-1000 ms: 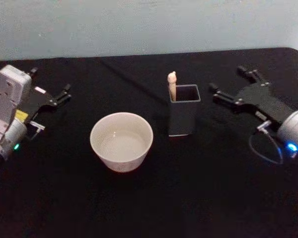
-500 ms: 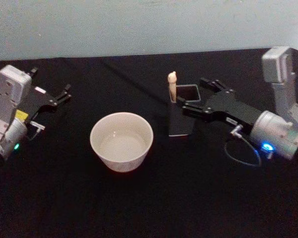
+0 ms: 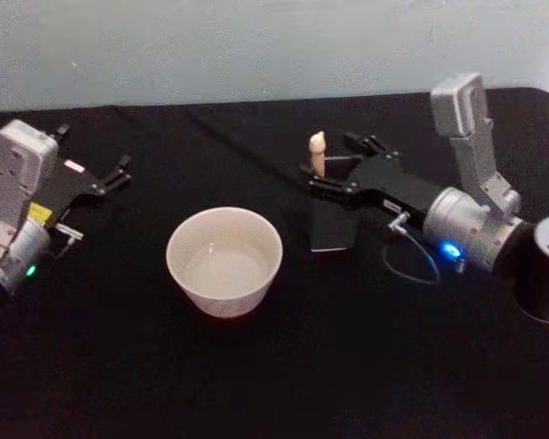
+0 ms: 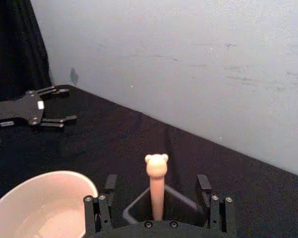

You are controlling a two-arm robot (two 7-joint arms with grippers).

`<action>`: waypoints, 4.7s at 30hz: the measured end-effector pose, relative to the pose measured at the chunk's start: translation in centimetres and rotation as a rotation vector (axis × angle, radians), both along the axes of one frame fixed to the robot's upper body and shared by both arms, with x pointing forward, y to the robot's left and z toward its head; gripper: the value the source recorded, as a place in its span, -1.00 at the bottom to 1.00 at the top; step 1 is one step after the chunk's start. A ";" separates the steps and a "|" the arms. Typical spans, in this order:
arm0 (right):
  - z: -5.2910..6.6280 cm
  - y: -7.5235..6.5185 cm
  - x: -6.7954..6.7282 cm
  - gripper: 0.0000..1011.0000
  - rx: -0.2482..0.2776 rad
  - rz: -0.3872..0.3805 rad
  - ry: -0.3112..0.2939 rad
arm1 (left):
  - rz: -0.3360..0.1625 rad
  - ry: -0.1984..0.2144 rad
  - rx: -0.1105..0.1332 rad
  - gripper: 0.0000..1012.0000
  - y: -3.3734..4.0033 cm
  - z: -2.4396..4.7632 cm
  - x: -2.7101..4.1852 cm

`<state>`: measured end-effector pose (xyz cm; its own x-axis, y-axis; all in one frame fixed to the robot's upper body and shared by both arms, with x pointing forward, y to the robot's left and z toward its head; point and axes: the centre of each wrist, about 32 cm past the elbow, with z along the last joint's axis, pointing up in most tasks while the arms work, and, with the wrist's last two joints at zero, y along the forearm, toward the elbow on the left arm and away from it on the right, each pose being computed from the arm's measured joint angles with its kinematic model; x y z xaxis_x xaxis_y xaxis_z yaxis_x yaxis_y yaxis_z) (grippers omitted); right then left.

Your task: Pick up the stirring spoon with one hand, stir inside the cup, then place it back in its original position.

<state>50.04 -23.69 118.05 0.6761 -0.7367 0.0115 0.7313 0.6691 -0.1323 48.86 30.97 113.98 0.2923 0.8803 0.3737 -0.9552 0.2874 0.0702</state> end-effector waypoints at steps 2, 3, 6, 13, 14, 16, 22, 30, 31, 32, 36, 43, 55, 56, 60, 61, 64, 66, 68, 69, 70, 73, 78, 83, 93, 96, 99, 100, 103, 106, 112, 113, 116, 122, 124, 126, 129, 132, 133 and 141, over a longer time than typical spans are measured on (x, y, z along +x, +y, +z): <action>-0.1 0.3 0.3 0.98 -0.001 -0.002 -0.005 | 0.000 0.000 0.000 0.98 0.00 0.00 0.00; -0.1 0.4 0.4 0.98 -0.002 -0.003 -0.008 | 0.000 0.000 0.000 0.98 0.00 0.00 0.00; -0.1 0.8 0.9 0.98 -0.005 -0.004 -0.020 | 0.000 0.000 0.000 0.98 0.00 0.00 0.00; -0.3 1.4 1.4 0.98 -0.013 -0.009 -0.022 | 0.000 0.000 0.000 0.98 0.00 0.00 0.00; -0.3 1.4 1.5 0.98 -0.015 -0.011 -0.021 | 0.000 0.000 0.000 0.98 0.00 0.00 0.00; -0.4 1.5 1.6 0.98 -0.017 -0.013 -0.019 | 0.000 0.000 0.000 0.98 0.00 0.00 0.00; -0.5 1.6 1.7 0.98 -0.022 -0.015 -0.013 | 0.000 0.000 0.000 0.98 0.00 0.00 0.00; -0.6 1.8 1.8 0.98 -0.028 -0.013 -0.006 | 0.000 0.000 0.000 0.98 0.00 0.00 0.00; -0.6 1.8 1.8 0.98 -0.029 -0.014 -0.006 | 0.000 0.000 0.000 0.98 0.00 0.00 0.00; -0.6 1.9 1.9 0.98 -0.031 -0.014 -0.006 | 0.000 0.000 0.000 0.98 0.00 0.00 0.00; -0.6 1.9 1.9 0.98 -0.034 -0.015 -0.006 | 0.000 0.000 0.000 0.98 0.00 0.00 0.00; -0.6 1.9 1.9 0.98 -0.033 -0.015 -0.007 | 0.000 0.000 0.000 0.98 0.00 0.00 0.00; -0.6 1.8 1.8 0.60 -0.031 -0.014 -0.006 | 0.000 0.000 0.000 0.98 0.00 0.00 0.00; -0.6 1.8 1.8 0.56 -0.030 -0.014 -0.006 | 0.000 0.000 0.000 0.98 0.00 0.00 0.00; -0.6 1.8 1.8 0.34 -0.030 -0.014 -0.006 | 0.000 0.000 0.000 0.98 0.00 0.00 0.00; -0.6 1.8 1.8 0.29 -0.030 -0.014 -0.006 | 0.000 0.000 0.000 0.98 0.00 0.00 0.00; -0.6 1.8 1.8 0.09 -0.030 -0.014 -0.006 | 0.000 0.000 0.000 0.98 0.00 0.00 0.00; -0.6 1.8 1.8 -0.06 -0.030 -0.013 -0.006 | 0.000 0.000 0.000 0.98 0.00 0.00 0.00; -0.6 1.8 1.8 -0.15 -0.030 -0.013 -0.006 | 0.000 0.000 0.000 0.98 0.00 0.00 0.00; -0.6 1.8 1.8 -0.23 -0.029 -0.013 -0.006 | 0.000 0.000 0.000 0.98 0.00 0.00 0.00; -0.6 1.8 1.8 -0.31 -0.029 -0.013 -0.006 | 0.000 0.000 0.000 0.98 0.00 0.00 0.00; -0.6 1.8 1.8 -0.51 -0.029 -0.013 -0.006 | 0.000 0.000 0.000 0.98 0.00 0.00 0.00; -0.6 1.8 1.8 -0.68 -0.029 -0.013 -0.006 | 0.000 0.000 0.000 0.98 0.00 0.00 0.00; -0.6 1.8 1.8 -0.69 -0.029 -0.013 -0.005 | 0.000 0.000 0.000 0.98 0.00 0.00 0.00; -0.2 1.6 1.5 -0.69 -0.006 -0.020 -0.021 | 0.000 0.000 0.000 0.98 0.00 0.00 0.00; 0.2 1.5 1.3 -0.69 0.004 -0.031 -0.034 | 0.000 0.000 0.000 0.98 0.00 0.00 0.00; 0.6 1.3 1.1 -0.69 0.014 -0.040 -0.049 | 0.000 0.000 0.000 0.98 0.00 0.00 0.00; 0.7 1.3 1.1 -0.69 0.015 -0.043 -0.053 | 0.000 0.000 0.000 0.98 0.00 0.00 0.00; 1.3 1.1 0.9 -0.69 0.023 -0.051 -0.072 | 0.000 0.000 0.000 0.98 0.00 0.00 0.00; 1.9 1.0 0.6 -0.69 0.031 -0.057 -0.089 | 0.000 0.000 0.000 0.98 0.00 0.00 0.00; 2.8 0.7 0.1 -0.69 0.049 -0.062 -0.118 | 0.000 0.000 0.000 0.98 0.00 0.00 0.00; 3.0 0.7 0.0 -0.69 0.054 -0.061 -0.124 | 0.000 0.000 0.000 0.98 0.00 0.00 0.00; 3.4 0.7 -0.2 -0.69 0.061 -0.059 -0.133 | 0.000 0.000 0.000 0.98 0.00 0.00 0.00; 4.2 0.7 -0.5 -0.69 0.079 -0.057 -0.157 | 0.000 0.000 0.000 0.98 0.00 0.00 0.00; 4.5 0.7 -0.6 -0.69 0.084 -0.056 -0.167 | 0.000 0.000 0.000 0.98 0.00 0.00 0.00; 4.8 0.7 -0.7 -0.69 0.090 -0.055 -0.178 | 0.000 0.000 0.000 0.98 0.00 0.00 0.00; 5.1 0.7 -0.7 -0.69 0.098 -0.053 -0.188 | 0.000 0.000 0.000 0.98 0.00 0.00 0.00; 5.5 0.6 -0.9 -0.69 0.110 -0.051 -0.206 | 0.000 0.000 0.000 0.98 0.00 0.00 0.00; 5.6 0.6 -0.9 -0.69 0.112 -0.050 -0.209 | 0.000 0.000 0.000 0.98 0.00 0.00 0.00; 6.1 0.9 -1.0 -0.69 0.136 -0.027 -0.228 | 0.000 0.000 0.000 0.98 0.00 0.00 0.00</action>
